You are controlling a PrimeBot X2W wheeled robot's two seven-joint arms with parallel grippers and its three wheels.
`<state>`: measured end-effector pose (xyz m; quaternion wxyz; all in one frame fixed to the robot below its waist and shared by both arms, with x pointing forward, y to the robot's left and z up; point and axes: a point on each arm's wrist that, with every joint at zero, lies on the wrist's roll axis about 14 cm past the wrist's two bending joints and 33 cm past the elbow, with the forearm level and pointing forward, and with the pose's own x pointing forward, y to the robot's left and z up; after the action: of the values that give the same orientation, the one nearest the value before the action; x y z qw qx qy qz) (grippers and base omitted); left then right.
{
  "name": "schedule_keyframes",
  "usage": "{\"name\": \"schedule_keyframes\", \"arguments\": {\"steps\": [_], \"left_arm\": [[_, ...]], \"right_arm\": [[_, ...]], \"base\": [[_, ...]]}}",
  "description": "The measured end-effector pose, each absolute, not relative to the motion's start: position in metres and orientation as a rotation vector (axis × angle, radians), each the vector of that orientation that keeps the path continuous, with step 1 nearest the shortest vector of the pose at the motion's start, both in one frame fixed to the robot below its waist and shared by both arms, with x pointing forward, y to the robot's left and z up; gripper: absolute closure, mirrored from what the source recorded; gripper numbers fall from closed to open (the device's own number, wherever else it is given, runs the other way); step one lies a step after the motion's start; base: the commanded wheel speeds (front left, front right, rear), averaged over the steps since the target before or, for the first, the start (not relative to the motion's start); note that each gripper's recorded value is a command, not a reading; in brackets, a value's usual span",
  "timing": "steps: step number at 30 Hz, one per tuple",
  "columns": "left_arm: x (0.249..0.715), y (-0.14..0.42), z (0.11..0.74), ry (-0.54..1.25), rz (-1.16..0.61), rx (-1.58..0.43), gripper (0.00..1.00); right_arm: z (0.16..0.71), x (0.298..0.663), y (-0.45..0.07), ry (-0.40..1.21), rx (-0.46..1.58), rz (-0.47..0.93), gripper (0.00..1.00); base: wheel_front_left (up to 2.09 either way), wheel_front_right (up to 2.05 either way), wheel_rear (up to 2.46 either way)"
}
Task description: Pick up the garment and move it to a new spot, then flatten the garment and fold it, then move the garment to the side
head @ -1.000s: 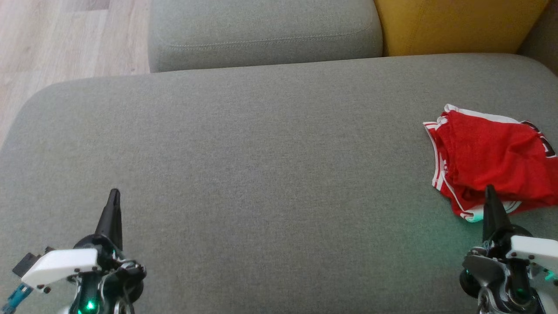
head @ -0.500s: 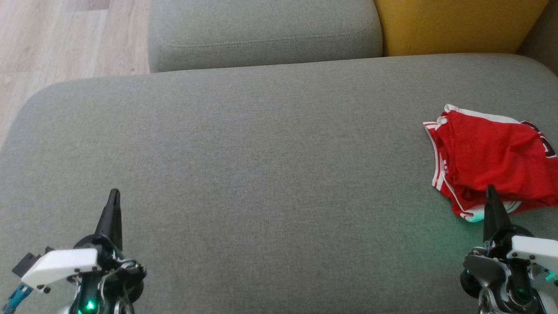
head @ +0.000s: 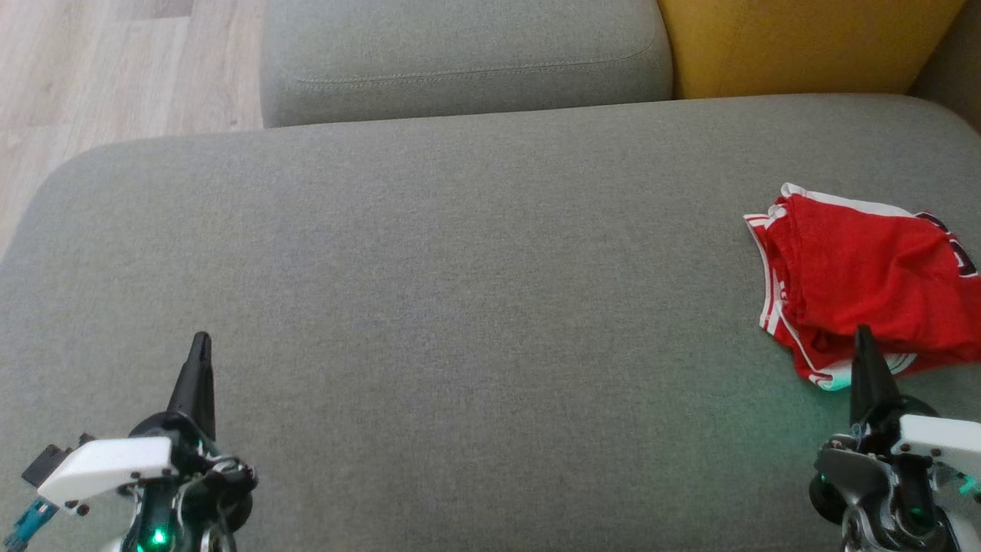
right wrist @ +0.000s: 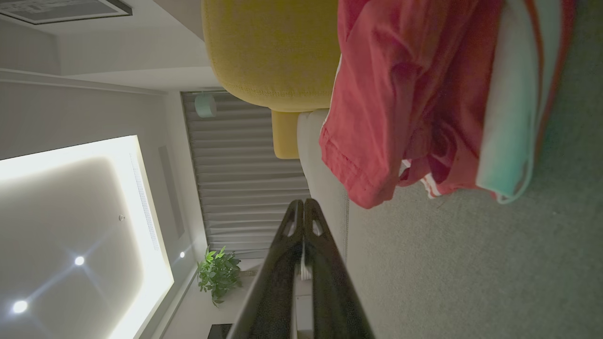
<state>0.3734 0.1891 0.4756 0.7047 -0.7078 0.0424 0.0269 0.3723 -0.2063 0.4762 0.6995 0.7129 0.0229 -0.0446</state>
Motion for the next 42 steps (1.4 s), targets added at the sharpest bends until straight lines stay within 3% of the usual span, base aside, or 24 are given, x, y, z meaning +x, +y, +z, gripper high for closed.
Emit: {"name": "schedule_keyframes", "arguments": {"steps": [42], "left_arm": [[0.3734,0.1890,0.4756,0.094,0.060,-1.574,1.00]], "right_arm": [[0.4762,0.3721,-0.2077,0.050,1.586,-0.101,1.00]], "base": [[0.00,0.00,0.00]]}}
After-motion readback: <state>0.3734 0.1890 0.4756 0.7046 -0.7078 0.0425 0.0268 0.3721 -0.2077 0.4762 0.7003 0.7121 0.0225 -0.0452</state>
